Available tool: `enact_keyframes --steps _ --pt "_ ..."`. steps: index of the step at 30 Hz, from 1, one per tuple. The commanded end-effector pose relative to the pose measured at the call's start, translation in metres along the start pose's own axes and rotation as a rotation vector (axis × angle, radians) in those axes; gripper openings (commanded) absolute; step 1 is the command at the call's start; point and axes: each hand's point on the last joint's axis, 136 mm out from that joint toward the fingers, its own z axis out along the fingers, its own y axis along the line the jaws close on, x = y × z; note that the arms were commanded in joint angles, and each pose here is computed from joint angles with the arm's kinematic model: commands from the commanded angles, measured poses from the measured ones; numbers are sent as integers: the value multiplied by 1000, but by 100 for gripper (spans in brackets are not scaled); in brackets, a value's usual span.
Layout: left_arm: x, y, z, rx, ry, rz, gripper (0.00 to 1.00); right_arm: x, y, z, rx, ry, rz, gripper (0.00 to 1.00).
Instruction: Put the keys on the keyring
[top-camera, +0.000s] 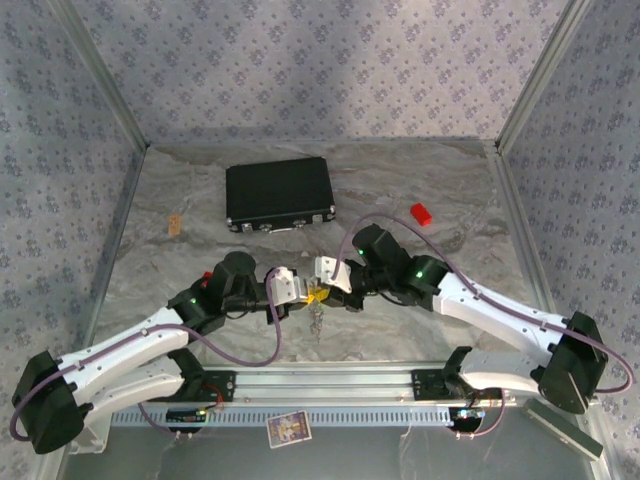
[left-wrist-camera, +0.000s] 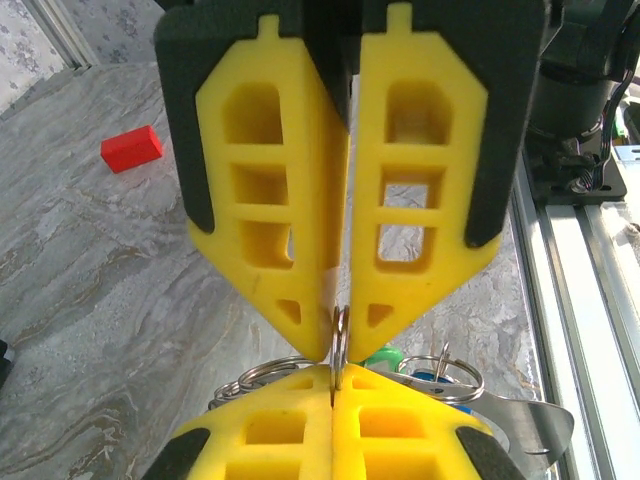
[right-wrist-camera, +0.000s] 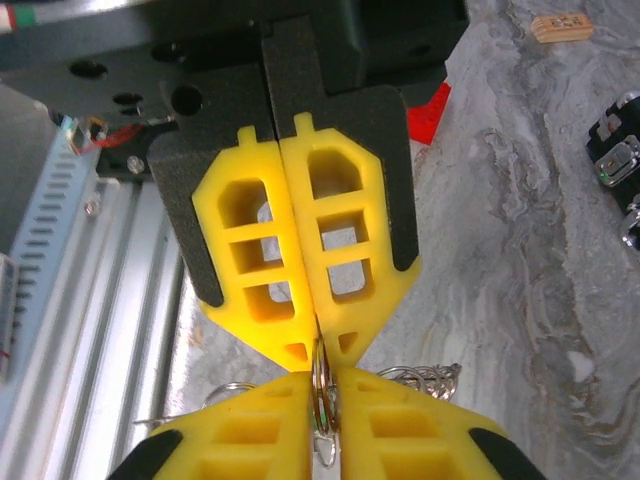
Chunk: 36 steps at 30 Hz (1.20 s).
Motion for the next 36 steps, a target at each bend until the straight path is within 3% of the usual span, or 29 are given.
enact_keyframes --steps 1,7,29,36 --pt "-16 -1 -2 -1 -73 19 0 -12 0 -11 12 -101 16 19" --pt "-18 -2 -2 -9 -134 -14 0 -6 -3 -12 42 -159 68 21" --pt "-19 -3 -4 -16 -162 -29 0 1 -5 -2 35 -154 103 19" --pt "-18 -2 -3 -16 -160 -28 0 4 -5 0 28 -140 110 12"
